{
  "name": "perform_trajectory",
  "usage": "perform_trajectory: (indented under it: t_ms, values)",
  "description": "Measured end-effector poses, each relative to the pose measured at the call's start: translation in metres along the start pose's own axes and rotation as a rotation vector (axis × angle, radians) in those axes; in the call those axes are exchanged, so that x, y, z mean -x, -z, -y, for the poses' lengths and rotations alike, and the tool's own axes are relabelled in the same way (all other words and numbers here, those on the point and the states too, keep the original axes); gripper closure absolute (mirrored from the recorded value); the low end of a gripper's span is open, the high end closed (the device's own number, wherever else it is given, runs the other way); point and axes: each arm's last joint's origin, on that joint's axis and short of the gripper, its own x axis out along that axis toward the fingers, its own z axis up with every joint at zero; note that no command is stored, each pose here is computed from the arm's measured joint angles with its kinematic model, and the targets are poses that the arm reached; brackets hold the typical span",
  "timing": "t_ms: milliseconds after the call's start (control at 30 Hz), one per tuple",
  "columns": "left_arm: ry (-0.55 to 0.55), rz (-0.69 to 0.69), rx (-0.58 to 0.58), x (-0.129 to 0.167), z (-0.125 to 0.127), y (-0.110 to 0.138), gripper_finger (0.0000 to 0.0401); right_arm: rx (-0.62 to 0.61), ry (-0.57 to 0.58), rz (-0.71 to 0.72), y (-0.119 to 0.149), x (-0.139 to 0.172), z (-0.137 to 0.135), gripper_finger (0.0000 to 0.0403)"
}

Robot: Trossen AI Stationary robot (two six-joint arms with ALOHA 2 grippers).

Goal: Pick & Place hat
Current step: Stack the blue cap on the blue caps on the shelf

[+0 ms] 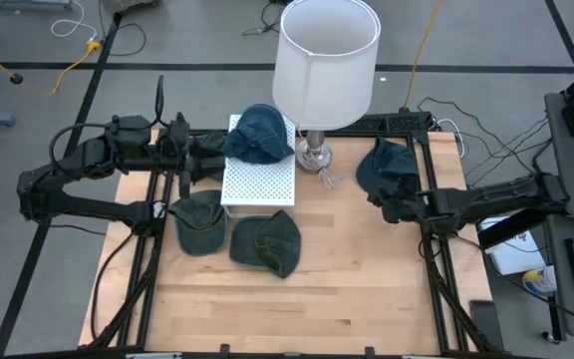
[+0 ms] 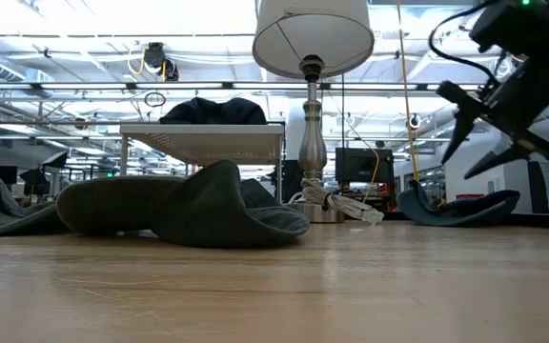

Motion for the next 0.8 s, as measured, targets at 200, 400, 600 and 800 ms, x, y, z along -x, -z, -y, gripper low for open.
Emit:
perform_trajectory:
  t_ms: [200, 400, 600, 800]
  values:
    - [0.04, -0.01, 0.054, 0.0, 0.001, 0.0, 0.0144, -0.085, -0.025, 0.053, -0.007, -0.001, 0.02, 0.0234]
    - [0.04, -0.01, 0.083, 0.0, 0.001, 0.0, 0.0128, -0.151, 0.03, 0.026, -0.008, -0.01, 0.038, 0.0234]
    - [0.04, -0.009, 0.075, 0.0, 0.001, 0.0, 0.0128, -0.172, 0.118, 0.063, -0.014, -0.013, 0.047, 0.0234]
    - [0.048, -0.011, 0.044, 0.001, 0.001, 0.0, 0.0127, -0.193, 0.199, 0.157, -0.022, -0.018, 0.052, 0.0234]
